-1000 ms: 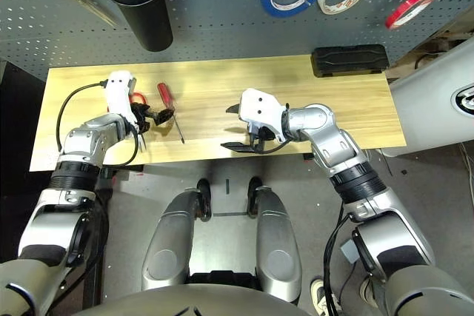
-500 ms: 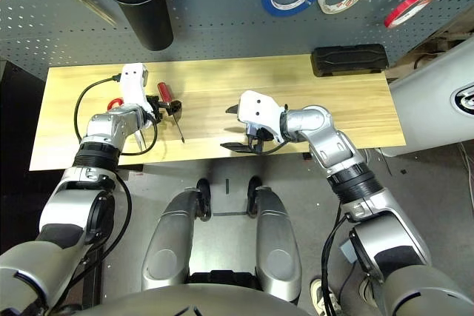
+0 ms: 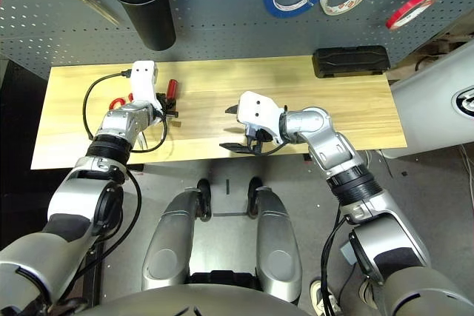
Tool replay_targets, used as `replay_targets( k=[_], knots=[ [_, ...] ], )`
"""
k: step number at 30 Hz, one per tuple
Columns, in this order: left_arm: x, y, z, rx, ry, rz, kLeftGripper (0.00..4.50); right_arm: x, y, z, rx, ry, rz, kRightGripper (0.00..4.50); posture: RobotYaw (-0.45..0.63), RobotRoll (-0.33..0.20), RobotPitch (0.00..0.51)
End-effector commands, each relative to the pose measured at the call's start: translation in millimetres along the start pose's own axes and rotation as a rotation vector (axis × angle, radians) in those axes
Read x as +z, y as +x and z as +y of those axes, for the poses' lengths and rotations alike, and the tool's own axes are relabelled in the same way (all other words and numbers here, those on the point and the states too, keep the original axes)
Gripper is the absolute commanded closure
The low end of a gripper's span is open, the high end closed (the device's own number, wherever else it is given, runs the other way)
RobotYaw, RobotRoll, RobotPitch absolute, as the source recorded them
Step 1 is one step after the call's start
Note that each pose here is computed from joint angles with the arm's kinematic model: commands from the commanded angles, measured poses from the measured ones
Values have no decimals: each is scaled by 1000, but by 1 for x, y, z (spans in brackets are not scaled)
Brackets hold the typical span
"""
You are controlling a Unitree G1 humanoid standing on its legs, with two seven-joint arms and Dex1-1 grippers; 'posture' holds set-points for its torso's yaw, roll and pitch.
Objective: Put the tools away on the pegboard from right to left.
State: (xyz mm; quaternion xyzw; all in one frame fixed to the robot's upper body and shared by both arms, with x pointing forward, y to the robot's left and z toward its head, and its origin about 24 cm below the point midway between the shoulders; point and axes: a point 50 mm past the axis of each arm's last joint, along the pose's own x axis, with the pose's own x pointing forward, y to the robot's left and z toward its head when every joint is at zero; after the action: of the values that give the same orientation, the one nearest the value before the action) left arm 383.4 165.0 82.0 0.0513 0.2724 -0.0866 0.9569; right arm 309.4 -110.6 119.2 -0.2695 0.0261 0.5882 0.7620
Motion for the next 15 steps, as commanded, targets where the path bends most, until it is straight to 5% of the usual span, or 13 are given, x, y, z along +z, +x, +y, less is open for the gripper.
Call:
replay_targets(
  k=[1, 15],
  knots=[
    [-20, -1, -2, -36, 15, 72, 3667, -8, -1, 7, 20, 18, 15, 0, 29, 0, 434],
    [-12, -72, 31, -58, 140, -73, 3667, -20, -14, -3, -44, 52, 21, 0, 68, 0, 401]
  ],
)
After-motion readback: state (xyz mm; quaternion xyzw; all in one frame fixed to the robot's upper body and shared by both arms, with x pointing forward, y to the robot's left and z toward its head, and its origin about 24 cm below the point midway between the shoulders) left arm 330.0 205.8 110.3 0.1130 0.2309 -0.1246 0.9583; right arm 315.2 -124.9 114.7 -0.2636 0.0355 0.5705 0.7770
